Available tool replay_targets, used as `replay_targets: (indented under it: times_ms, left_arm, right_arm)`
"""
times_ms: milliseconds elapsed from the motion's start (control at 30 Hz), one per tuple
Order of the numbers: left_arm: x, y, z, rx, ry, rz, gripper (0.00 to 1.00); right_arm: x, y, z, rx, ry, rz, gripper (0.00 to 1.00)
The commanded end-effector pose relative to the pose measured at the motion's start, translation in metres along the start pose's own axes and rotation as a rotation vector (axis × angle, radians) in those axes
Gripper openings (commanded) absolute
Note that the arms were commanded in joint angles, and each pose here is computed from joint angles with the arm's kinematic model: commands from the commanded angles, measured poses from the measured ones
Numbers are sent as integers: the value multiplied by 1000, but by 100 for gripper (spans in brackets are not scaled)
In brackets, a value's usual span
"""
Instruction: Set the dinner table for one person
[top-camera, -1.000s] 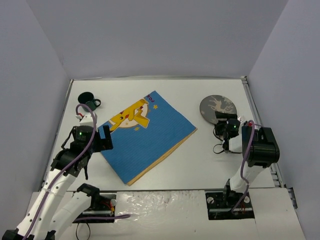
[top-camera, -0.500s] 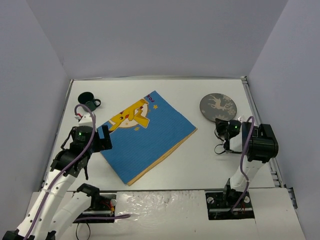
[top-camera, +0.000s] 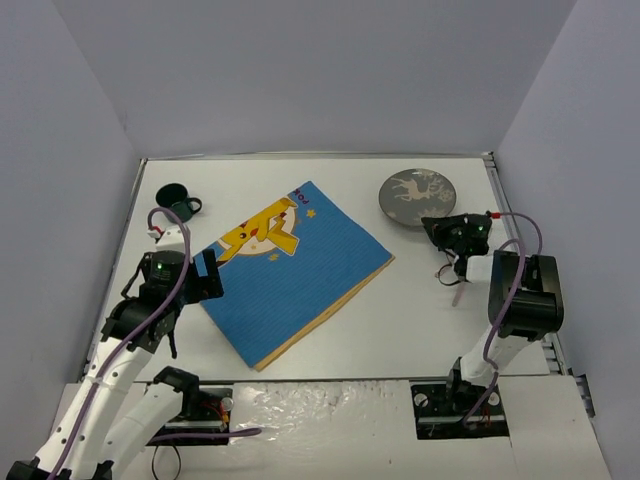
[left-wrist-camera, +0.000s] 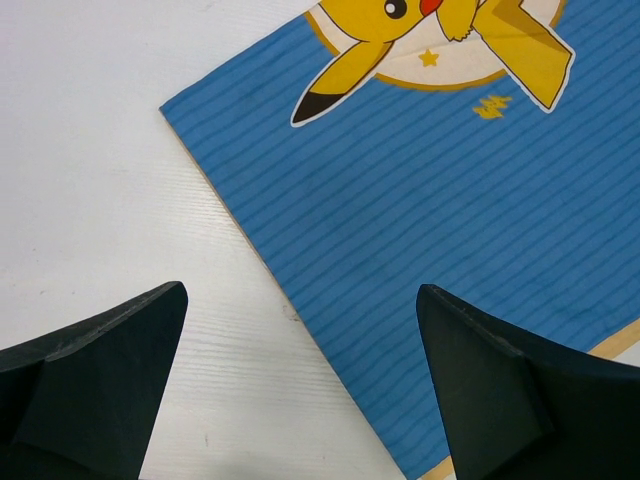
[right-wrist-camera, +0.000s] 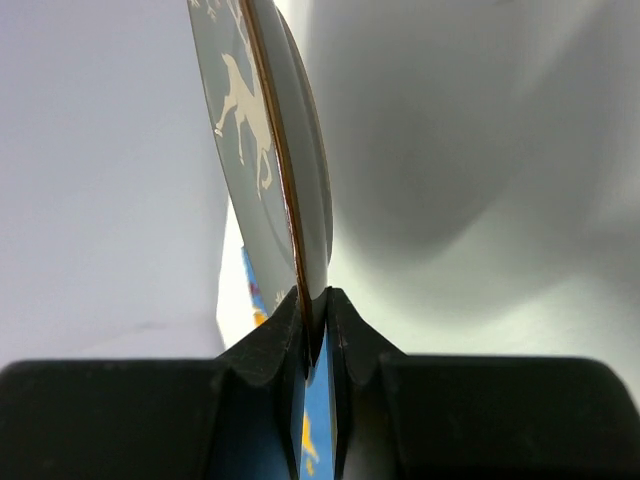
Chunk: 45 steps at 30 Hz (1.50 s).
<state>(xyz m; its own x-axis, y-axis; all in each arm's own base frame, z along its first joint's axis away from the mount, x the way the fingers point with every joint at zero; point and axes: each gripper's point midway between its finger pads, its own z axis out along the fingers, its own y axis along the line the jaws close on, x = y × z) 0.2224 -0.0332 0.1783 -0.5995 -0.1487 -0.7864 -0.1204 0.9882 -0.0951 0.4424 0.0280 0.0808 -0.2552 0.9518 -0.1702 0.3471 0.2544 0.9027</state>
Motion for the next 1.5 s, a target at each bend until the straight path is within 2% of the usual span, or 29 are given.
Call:
replay_targets:
  times_ms: [0,233,533,700,1033,1467]
  left_arm:
    - [-18,2,1,-18,-61,-30,97]
    - [-19,7,3,-34,-60,-45,97]
    - [-19,12,3,-56,-60,-57,97]
    - [-21,14,3,-61,-64,-60,97]
    - [-20,15,5,-64,-59,-64,97]
    - [-20,15,5,-63,-54,-64,97]
  right_arm:
    - [32,148,-31,-434,178,-240,0]
    - [159,170,-40,-516,547,-351,0]
    - [262,150,-57,-529,794,-410,0]
    - [287,127,-61,-488,868,-423,0]
    - [307,88,-70,-400,949,-416,0]
    - [321,49,-74,-344,996,-400,0]
